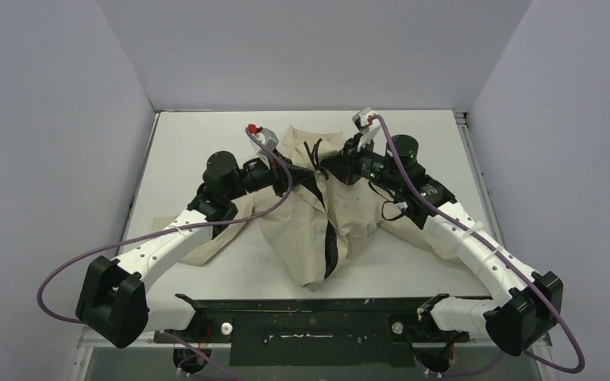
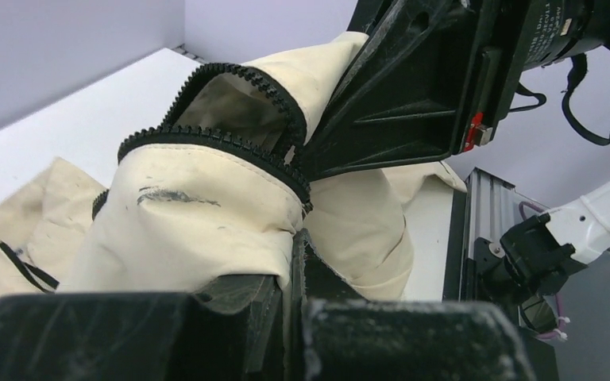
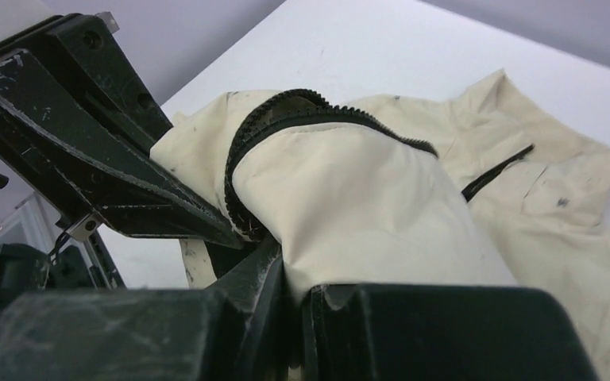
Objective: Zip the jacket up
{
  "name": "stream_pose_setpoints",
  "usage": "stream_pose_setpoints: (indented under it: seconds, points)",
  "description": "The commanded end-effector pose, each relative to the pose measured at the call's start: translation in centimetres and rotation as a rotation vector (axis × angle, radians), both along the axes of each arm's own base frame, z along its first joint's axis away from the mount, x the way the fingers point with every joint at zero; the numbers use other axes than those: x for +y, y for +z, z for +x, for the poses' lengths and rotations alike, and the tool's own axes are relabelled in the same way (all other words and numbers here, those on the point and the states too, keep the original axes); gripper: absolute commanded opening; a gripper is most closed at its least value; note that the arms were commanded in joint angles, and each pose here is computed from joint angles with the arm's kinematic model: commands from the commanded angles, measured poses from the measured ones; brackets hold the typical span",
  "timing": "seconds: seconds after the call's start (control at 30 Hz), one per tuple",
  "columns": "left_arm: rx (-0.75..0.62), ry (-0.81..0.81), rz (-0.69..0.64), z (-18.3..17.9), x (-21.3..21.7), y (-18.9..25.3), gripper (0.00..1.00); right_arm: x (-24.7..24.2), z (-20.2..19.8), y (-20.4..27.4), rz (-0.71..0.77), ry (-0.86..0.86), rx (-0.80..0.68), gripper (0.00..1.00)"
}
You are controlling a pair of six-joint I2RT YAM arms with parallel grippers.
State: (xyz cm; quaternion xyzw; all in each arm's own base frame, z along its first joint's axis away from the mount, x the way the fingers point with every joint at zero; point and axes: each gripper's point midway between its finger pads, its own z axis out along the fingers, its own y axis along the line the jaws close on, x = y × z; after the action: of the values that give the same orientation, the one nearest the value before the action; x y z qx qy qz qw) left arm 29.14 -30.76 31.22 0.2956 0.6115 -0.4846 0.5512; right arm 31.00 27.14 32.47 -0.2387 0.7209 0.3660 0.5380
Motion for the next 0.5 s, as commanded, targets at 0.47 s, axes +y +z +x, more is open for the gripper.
stream_pose_setpoints:
  seconds: [0.47]
  points:
    - [0.397,-0.093,0.099,-12.2,-0.6,-16.9,0.0,-2.6,-6.2,-10.2,0.044,0.009,0.161,0.22]
